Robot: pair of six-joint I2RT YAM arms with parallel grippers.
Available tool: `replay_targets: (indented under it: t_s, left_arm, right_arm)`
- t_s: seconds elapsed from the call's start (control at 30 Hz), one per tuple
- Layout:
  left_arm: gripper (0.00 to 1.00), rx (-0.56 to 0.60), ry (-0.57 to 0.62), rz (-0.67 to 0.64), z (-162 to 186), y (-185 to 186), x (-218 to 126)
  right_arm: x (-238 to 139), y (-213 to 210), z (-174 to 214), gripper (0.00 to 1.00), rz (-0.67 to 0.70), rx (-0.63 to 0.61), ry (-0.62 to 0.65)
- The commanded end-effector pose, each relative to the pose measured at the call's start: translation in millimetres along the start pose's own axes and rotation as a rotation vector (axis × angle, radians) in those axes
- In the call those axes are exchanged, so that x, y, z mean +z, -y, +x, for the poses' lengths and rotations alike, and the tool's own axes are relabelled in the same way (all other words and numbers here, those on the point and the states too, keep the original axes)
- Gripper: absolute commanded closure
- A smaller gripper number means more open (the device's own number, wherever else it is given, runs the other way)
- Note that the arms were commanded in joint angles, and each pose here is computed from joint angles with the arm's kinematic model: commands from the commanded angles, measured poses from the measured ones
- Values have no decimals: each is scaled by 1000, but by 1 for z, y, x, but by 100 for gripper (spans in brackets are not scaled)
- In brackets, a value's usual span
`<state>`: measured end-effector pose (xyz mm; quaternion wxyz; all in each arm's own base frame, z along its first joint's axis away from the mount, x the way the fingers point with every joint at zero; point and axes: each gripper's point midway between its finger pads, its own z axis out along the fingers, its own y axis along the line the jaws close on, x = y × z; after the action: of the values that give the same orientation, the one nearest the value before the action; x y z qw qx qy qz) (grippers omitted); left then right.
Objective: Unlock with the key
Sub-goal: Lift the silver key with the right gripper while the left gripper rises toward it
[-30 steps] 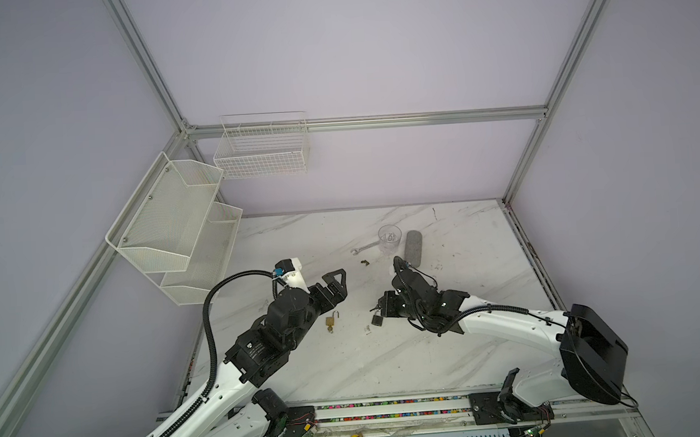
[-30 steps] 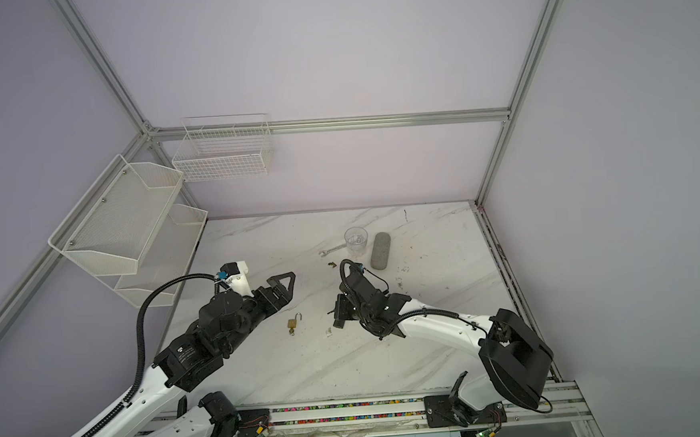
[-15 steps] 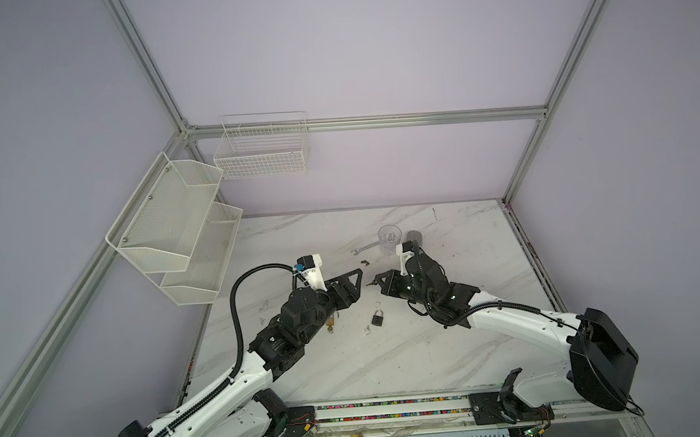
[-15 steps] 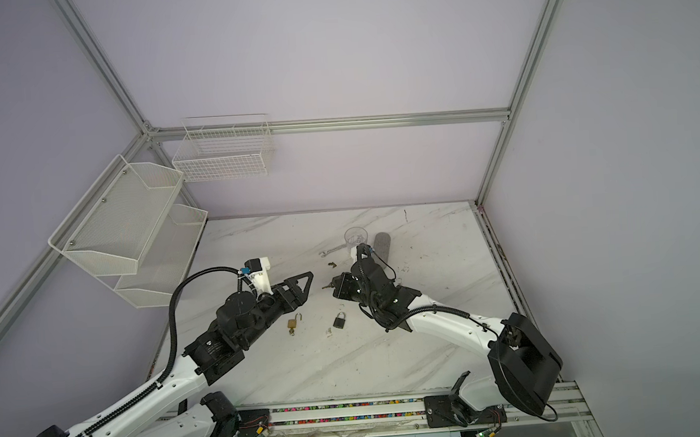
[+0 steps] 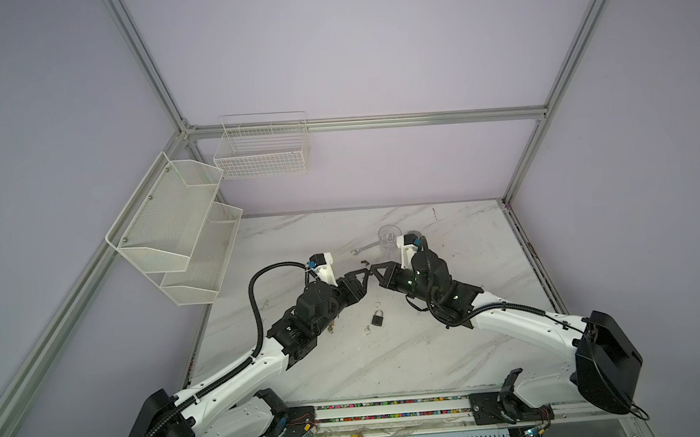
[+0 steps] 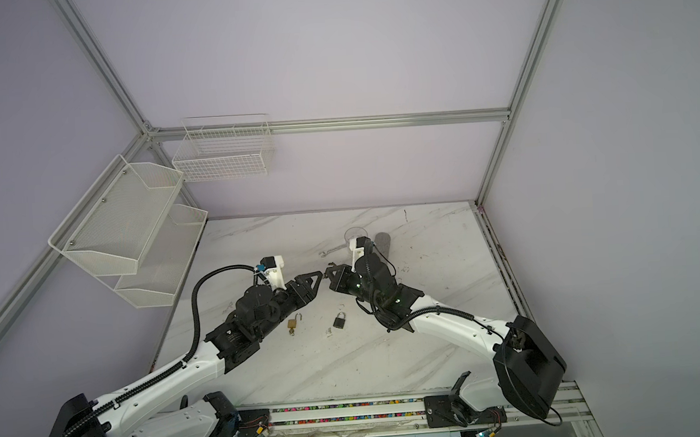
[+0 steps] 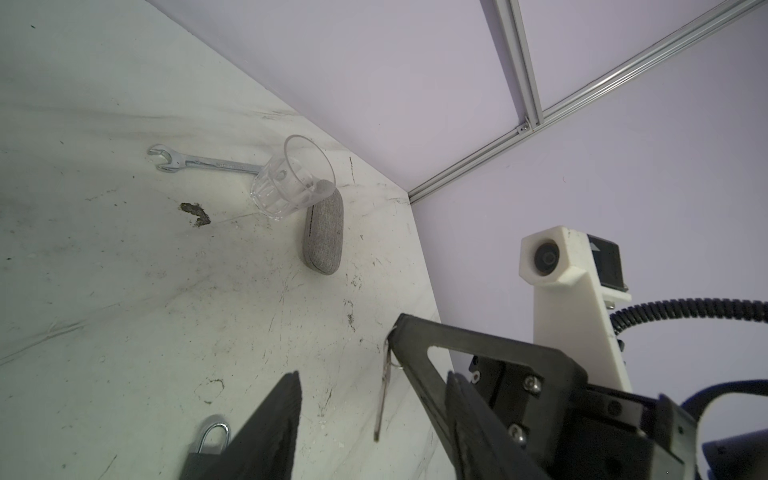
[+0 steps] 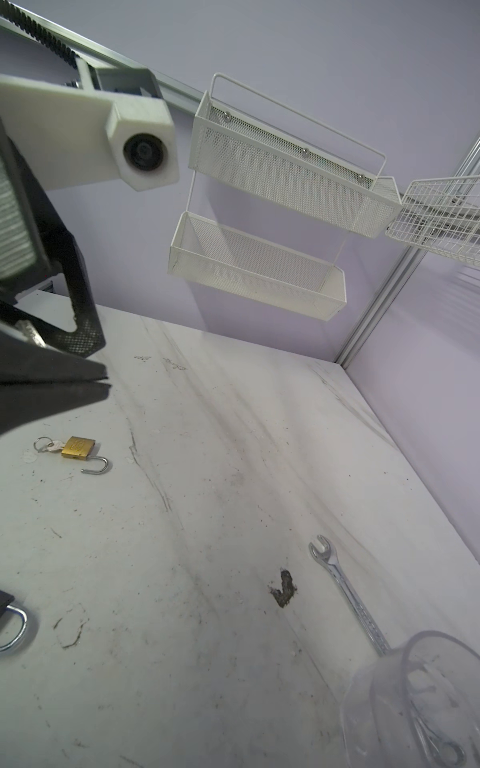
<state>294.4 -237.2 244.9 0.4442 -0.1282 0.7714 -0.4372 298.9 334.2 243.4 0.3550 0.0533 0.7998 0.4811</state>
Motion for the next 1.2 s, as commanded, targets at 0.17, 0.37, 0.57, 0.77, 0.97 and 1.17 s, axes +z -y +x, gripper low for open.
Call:
replay_targets:
  t_s: [0.17, 0.37, 0.57, 0.77, 0.97, 1.17]
  left_arm:
    - [53, -17, 21, 66, -3, 13, 2]
    - [63, -18, 21, 77, -2, 15, 7]
    - [68, -31, 3, 62, 3, 11, 13]
    - [72, -39, -1, 55, 5, 9, 14]
    - [78, -36, 11, 49, 3, 7, 12]
    - [89, -35, 15, 40, 2, 5, 11]
  right_arm:
    - [5, -11, -3, 100, -55, 27, 6]
    - [9, -10, -2, 100, -51, 28, 0]
    - [7, -11, -5, 100, -52, 35, 17]
    - [5, -10, -7, 100, -45, 38, 28]
    - [5, -8, -6, 100, -42, 45, 28]
    - [3, -9, -7, 100, -45, 46, 33]
